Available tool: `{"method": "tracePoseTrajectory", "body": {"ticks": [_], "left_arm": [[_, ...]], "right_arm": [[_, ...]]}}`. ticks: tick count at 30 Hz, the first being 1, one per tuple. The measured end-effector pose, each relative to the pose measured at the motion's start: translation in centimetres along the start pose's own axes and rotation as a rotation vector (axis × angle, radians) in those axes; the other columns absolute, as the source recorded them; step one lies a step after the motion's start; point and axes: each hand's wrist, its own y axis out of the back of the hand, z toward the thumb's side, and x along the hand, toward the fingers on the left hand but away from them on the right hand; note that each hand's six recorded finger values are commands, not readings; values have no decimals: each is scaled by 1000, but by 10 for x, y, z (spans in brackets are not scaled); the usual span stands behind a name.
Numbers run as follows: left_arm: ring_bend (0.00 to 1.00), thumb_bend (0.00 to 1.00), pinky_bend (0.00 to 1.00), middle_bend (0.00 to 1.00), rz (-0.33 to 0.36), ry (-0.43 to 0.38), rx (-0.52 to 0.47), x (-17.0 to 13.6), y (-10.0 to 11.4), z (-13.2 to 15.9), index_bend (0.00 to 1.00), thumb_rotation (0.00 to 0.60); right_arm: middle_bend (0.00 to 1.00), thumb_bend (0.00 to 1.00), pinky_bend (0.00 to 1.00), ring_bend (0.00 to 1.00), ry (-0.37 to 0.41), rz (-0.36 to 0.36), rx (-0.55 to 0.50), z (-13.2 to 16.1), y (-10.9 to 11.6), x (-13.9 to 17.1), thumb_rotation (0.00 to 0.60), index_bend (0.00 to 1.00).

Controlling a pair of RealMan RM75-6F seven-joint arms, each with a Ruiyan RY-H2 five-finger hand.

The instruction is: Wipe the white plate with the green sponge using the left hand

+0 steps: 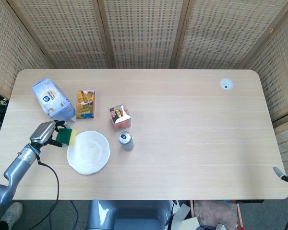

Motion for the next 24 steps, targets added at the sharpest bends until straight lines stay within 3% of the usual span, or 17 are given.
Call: {"method": "tracePoseTrajectory", "body": {"ticks": [6,8,9,12,13,18,24], "left_arm": [[307,31,326,425,-18,127,77,9,6,-37,465,600],[277,15,281,370,-24,150,88,12,3,-44,428,600],[229,8,241,302,-30,164,98,15,1,-48,375,600],[30,0,57,39,-72,198,150,20,-5,-57,75,600],[0,0,12,0,-93,207,166,21,-8,-59,6,600],[0,0,0,0,-190,237,246,21,-20,-60,0,600],[0,0,0,0,-126,162,225,5,-6,-35,0,600]], "right_arm": [[0,0,0,0,0,4,11,1,-3,-1,600,0],[0,0,0,0,-2,6,16,2,-4,-1,600,0],[0,0,0,0,-2,7,17,2,-4,-1,600,0],[0,0,0,0,0,11,22,3,-6,-2,600,0],[0,0,0,0,1,12,22,4,-6,-2,600,0],[0,0,0,0,4,5,15,4,-4,-1,600,0],[0,0,0,0,23,-6,-6,6,1,3,600,0]]}}
